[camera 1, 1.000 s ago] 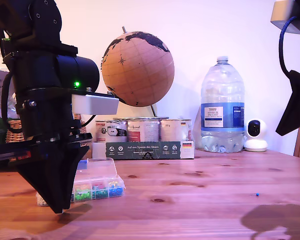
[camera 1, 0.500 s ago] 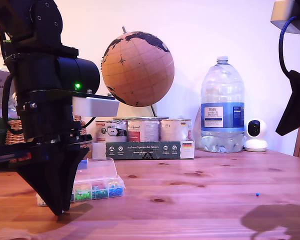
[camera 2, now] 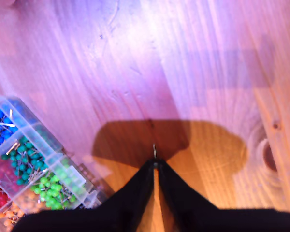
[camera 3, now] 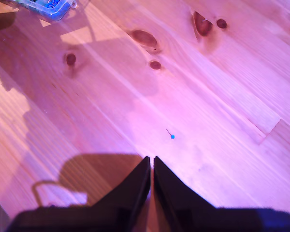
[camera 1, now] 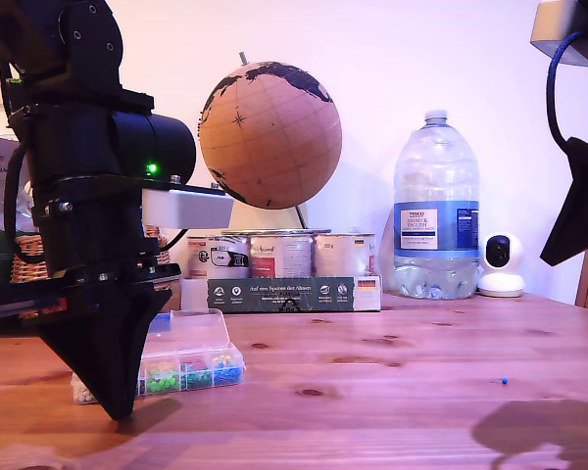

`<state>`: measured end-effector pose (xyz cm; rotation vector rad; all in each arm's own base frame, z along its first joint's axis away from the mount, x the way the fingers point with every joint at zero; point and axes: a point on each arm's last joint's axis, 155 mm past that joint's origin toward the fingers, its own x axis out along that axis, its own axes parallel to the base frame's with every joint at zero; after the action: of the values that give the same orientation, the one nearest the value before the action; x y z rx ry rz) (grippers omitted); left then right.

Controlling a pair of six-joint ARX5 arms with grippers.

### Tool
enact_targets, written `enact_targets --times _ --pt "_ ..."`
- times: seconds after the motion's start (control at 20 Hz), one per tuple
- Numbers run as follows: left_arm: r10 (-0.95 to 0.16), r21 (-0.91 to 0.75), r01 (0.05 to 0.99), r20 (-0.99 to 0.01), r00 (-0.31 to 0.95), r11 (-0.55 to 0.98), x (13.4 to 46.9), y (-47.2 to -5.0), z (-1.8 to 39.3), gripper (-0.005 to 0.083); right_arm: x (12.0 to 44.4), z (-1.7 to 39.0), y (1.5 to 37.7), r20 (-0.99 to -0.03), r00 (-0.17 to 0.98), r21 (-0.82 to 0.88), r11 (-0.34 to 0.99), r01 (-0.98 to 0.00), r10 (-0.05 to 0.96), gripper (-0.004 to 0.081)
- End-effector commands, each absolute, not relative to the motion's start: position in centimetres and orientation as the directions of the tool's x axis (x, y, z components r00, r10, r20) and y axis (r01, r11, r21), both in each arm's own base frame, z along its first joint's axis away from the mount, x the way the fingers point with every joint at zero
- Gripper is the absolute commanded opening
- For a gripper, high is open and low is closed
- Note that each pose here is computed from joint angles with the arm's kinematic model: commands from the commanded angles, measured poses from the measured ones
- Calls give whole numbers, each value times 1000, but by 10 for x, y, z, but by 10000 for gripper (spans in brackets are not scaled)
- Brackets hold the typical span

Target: Sort the loose pins on the table into their correct compartments

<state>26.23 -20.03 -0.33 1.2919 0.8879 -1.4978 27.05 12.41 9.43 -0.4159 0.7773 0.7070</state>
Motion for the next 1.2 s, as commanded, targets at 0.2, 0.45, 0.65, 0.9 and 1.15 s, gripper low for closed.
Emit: enact_targets --times 0.2,0.45,0.65,0.9,1.15 --pt "-173 17 955 -984 -36 -296 257 -197 -11 -24 273 100 127 -744 510 -86 694 -714 432 -13" --pt "-189 50 961 -982 -2 -270 259 -197 4 -24 273 100 127 -744 510 -86 694 -714 432 -13" --pt "-213 87 967 -976 35 -240 262 -199 20 -24 273 100 127 -744 510 -86 694 -714 432 -13" --pt "-221 141 969 -971 95 -204 269 -196 37 -24 273 100 128 -744 510 -86 694 -714 432 -13" --pt "-159 166 974 -977 142 -151 285 -170 36 -24 273 99 128 -744 509 -85 695 -714 432 -13"
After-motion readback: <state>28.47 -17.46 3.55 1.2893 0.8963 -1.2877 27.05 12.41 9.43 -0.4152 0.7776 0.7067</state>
